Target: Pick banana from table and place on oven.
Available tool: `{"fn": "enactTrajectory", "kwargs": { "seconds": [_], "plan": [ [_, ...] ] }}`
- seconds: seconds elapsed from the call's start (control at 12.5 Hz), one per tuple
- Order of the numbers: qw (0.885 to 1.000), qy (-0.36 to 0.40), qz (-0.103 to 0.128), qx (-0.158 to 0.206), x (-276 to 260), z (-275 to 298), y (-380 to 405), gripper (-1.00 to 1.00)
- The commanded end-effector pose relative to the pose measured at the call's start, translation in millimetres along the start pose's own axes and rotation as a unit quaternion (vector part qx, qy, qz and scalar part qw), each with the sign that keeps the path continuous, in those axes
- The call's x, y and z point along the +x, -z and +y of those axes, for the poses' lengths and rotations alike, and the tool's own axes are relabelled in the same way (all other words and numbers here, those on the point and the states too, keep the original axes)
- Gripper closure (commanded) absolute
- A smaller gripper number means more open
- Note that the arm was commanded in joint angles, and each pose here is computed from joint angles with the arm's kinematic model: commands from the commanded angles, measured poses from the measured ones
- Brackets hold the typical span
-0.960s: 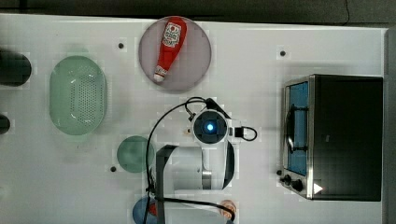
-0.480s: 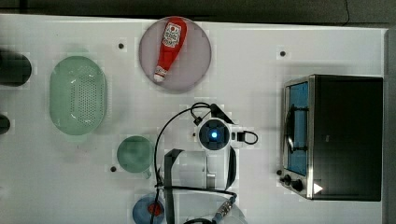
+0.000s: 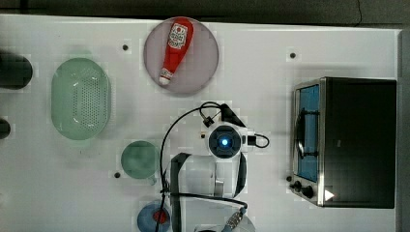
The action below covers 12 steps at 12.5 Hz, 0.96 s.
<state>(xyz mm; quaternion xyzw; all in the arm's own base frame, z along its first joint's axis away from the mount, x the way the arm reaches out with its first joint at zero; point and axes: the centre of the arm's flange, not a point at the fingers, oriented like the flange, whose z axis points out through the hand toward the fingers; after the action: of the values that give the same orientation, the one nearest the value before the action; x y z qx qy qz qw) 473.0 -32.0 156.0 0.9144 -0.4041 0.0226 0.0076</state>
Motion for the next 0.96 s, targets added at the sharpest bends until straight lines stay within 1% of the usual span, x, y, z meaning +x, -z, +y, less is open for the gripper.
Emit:
{"fn": "enactTrajectory", "kwargs": {
  "seconds": [0.08, 0.16, 0.32, 0.72, 0.96],
  "plan": [
    [1.0, -0.008, 0.017, 0.022, 6.7, -17.2, 45.8, 0.47],
    [0.999, -0.008, 0.019, 0.024, 9.2, -19.8, 70.5, 0.47],
    [1.0, -0.008, 0.011, 0.015, 10.9, -21.0, 130.5, 0.47],
    [1.0, -0.009, -0.005, -0.006, 8.9, -15.0, 327.7, 0.47],
    [1.0, -0.013, -0.013, -0.016, 9.0, -9.5, 404.9, 0.47]
  ]
}}
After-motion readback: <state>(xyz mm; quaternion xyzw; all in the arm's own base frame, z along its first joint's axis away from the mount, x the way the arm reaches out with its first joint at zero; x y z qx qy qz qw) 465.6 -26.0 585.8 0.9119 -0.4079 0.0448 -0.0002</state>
